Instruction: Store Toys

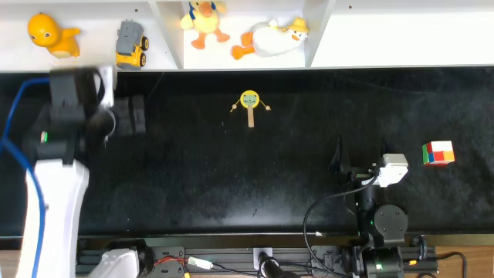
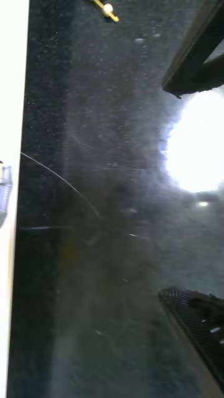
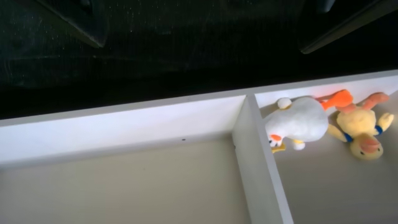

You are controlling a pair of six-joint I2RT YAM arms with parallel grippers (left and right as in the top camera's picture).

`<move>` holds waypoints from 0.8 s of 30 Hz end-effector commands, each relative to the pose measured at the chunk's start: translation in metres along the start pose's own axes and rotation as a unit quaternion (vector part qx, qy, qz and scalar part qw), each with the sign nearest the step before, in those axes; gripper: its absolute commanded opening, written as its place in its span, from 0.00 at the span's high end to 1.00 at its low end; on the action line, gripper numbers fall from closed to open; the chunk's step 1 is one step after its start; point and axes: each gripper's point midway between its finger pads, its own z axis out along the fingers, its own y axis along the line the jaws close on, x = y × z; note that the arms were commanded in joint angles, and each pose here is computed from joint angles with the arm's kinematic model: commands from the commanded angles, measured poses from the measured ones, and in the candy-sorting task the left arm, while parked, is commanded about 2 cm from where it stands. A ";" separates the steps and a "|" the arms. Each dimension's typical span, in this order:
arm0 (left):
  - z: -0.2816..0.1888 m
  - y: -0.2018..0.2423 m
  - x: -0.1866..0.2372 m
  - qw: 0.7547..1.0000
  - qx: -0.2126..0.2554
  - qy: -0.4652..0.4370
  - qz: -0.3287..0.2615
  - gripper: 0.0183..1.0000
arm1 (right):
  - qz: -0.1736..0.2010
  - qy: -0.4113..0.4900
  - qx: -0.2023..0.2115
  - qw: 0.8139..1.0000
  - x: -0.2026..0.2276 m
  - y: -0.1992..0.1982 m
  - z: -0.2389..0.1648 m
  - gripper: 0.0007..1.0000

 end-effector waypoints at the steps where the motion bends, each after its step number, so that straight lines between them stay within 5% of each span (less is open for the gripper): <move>1: -0.024 0.017 0.022 0.998 -0.042 -0.039 -0.010 0.00 | 0.002 0.000 0.000 1.000 0.003 0.000 0.000 0.01; 24: -0.051 0.017 0.046 0.997 -0.047 -0.059 0.000 0.00 | 0.002 0.000 0.000 1.000 0.003 0.000 0.000 0.00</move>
